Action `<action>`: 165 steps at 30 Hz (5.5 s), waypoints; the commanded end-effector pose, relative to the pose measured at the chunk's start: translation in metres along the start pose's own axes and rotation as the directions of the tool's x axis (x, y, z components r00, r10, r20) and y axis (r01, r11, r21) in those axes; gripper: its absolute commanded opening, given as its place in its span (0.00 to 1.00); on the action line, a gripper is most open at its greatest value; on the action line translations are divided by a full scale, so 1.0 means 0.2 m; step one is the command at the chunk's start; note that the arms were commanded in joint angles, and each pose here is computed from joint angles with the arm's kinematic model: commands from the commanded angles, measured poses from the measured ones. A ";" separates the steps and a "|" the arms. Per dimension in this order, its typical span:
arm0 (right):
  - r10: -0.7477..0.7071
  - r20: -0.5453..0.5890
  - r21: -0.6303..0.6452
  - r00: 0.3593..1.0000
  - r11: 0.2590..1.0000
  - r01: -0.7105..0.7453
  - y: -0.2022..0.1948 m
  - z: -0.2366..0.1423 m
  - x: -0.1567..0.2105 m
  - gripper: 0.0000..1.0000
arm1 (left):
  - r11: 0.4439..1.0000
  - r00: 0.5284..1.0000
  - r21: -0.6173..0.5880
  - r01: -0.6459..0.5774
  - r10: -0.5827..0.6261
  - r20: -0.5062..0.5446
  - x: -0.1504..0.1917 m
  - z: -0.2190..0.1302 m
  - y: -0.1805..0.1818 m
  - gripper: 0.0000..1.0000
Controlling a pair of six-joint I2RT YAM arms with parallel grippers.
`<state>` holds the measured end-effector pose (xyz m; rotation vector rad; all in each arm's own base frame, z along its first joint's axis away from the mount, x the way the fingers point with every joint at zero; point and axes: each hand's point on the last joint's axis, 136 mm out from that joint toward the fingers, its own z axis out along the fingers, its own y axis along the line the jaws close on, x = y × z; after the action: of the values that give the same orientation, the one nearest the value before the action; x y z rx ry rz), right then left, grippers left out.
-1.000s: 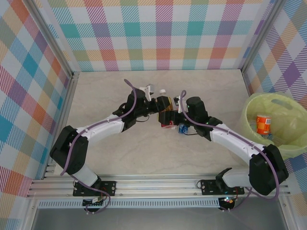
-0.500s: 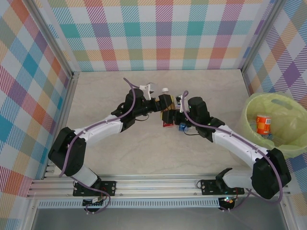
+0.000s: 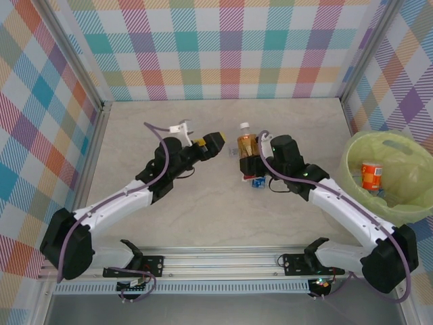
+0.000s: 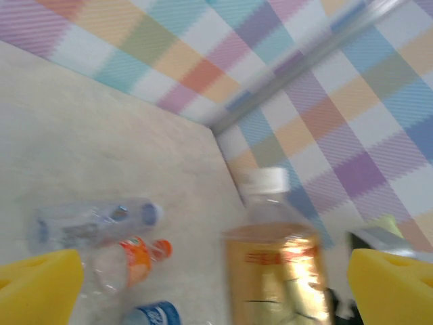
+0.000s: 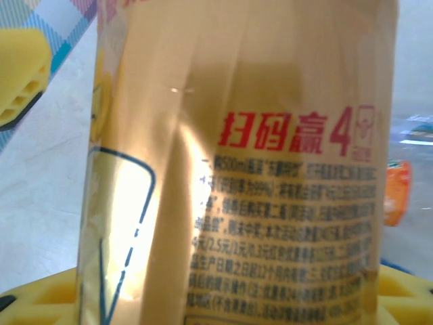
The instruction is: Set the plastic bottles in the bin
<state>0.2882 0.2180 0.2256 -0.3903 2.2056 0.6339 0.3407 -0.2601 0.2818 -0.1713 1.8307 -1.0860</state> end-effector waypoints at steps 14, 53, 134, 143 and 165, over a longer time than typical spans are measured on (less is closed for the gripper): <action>-0.286 0.160 0.428 0.945 0.883 0.195 -0.17 -0.79 -0.42 0.60 | 0.887 0.972 -0.442 0.135 -0.031 0.234 -0.07 -0.30 0.67 1.00; -0.039 -0.106 0.994 0.994 0.025 0.107 -0.94 -1.65 -0.05 0.63 | 0.898 0.988 -0.413 0.151 -0.132 0.075 0.06 -0.04 0.66 1.00; -0.577 -0.445 -0.188 0.685 0.808 0.559 -0.45 0.25 0.38 1.00 | 0.879 0.995 -0.467 0.094 -0.097 0.017 0.10 -0.22 0.73 1.00; -0.608 -0.557 -0.295 0.566 0.782 0.549 -0.50 0.36 0.59 1.00 | 0.883 0.996 -0.462 0.085 -0.084 0.023 0.09 -0.24 0.73 1.00; -0.660 -0.584 -0.255 0.473 0.702 0.664 -0.56 0.46 0.67 0.72 | 0.900 0.986 -0.433 0.040 -0.105 -0.127 0.17 -0.07 0.72 1.00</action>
<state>0.3056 0.1606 0.0197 -1.6337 2.4321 0.0151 0.3543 -0.1794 0.1487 -0.4670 2.1913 -0.7188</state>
